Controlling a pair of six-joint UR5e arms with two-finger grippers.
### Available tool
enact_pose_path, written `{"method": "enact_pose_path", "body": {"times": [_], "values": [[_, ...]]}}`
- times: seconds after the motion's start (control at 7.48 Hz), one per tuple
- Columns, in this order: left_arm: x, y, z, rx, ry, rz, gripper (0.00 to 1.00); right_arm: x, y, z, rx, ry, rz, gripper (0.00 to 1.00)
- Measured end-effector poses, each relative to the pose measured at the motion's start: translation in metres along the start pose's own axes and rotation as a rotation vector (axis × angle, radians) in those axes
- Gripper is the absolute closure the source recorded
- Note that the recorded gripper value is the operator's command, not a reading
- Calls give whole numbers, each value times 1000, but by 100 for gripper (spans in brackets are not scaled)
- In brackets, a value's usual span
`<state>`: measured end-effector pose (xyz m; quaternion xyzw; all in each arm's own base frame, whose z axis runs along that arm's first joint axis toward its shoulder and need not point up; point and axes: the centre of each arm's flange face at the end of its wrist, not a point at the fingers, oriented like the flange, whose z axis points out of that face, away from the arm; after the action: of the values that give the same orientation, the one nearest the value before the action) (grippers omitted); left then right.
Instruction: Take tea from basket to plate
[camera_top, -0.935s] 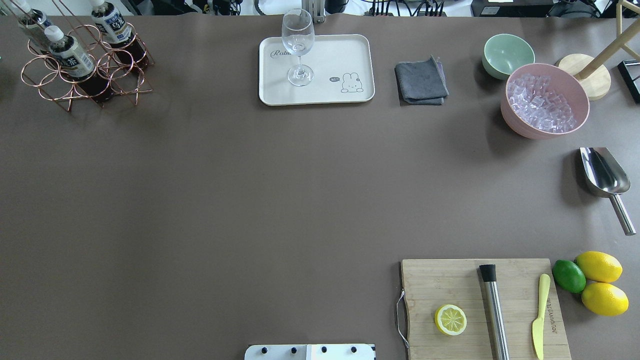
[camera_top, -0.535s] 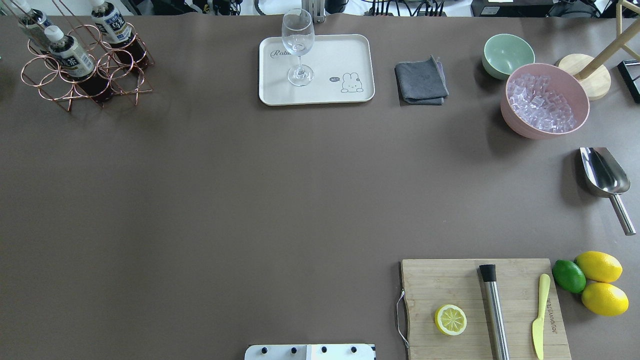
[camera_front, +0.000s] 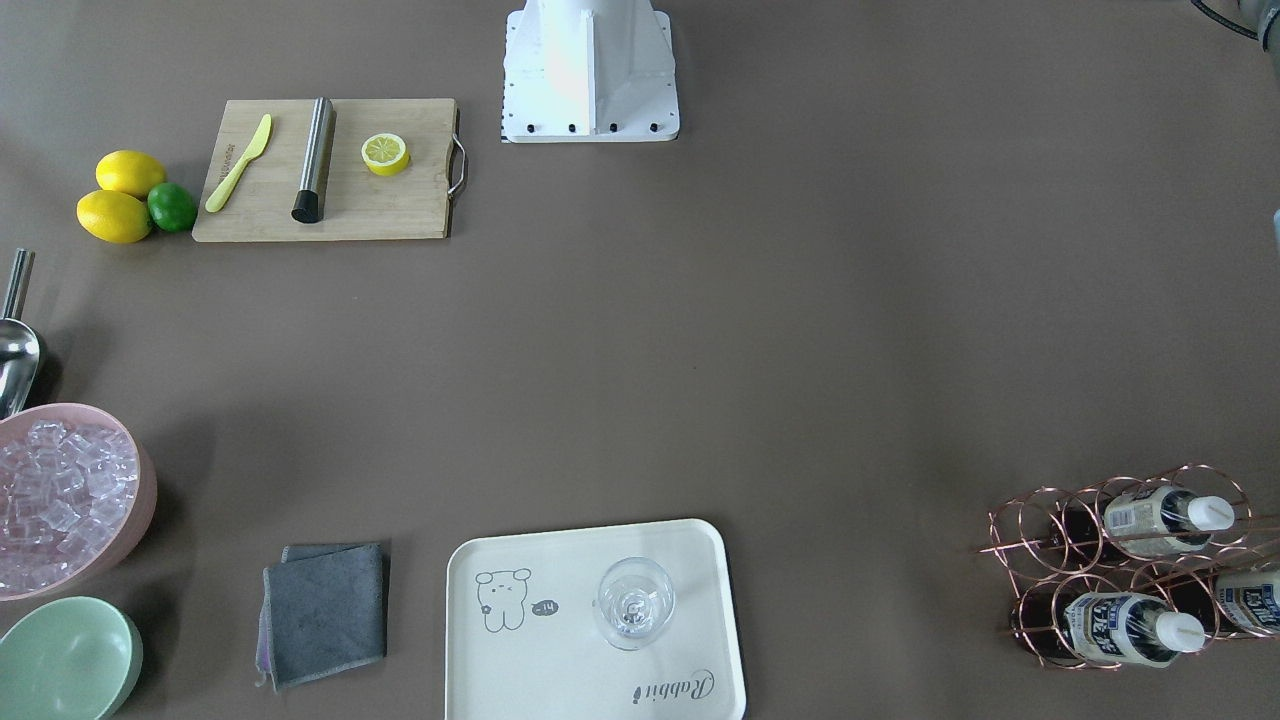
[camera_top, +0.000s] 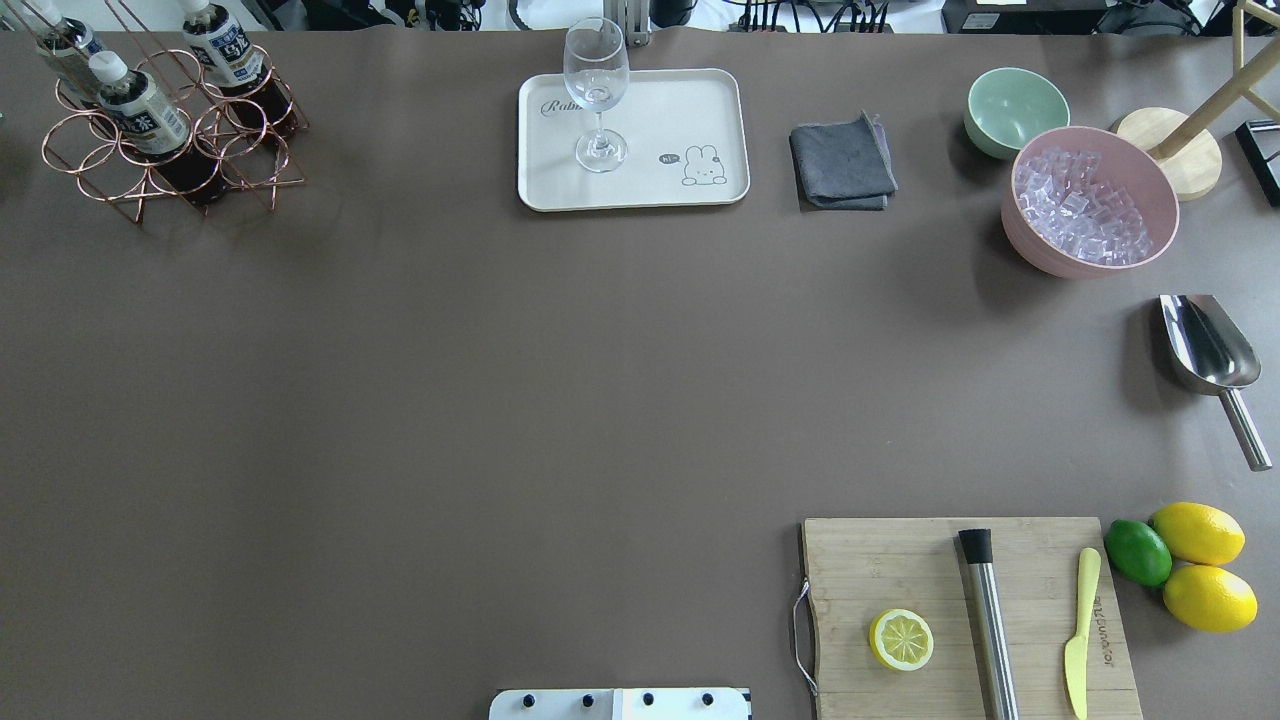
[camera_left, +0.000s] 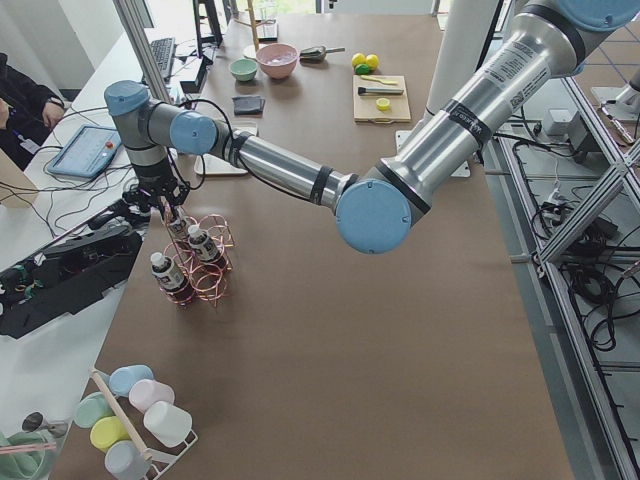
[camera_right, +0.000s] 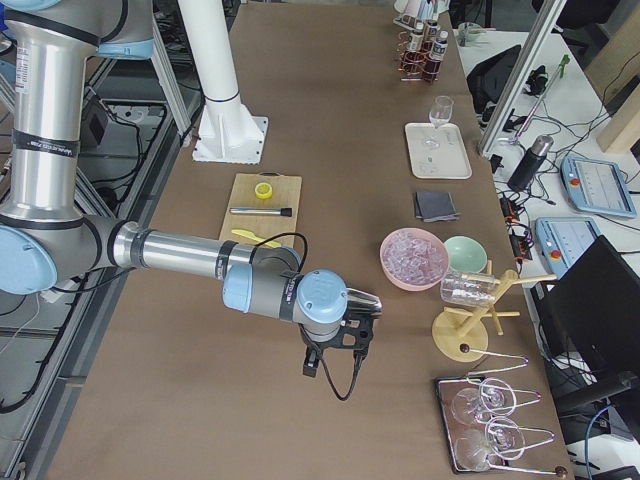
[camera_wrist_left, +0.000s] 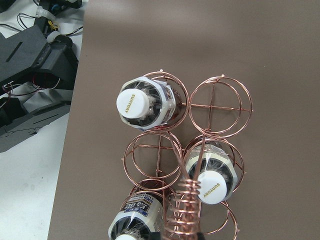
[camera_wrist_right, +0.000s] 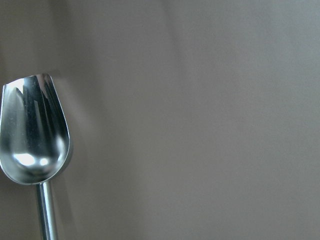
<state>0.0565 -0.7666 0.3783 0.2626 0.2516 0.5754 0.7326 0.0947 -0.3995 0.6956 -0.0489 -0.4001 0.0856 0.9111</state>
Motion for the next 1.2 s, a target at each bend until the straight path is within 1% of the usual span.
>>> {"method": "enact_pose_path", "body": {"times": [0.27, 0.53, 0.8, 1.07, 1.2], "values": [[1, 3, -11, 9, -17, 3, 100, 1, 1, 1, -2, 0, 3, 0], [5, 10, -43, 34, -17, 9, 100, 3, 1, 2, -6, 2, 6, 0], [23, 21, -95, 44, -34, 33, 100, 4, 1, 4, -9, 0, 10, 0], [73, 26, -141, 72, -78, 76, 100, 3, 1, 3, -6, -5, 7, 0], [105, 22, -161, 81, -81, 79, 100, 2, 0, 3, -6, -5, 7, 0]]}}
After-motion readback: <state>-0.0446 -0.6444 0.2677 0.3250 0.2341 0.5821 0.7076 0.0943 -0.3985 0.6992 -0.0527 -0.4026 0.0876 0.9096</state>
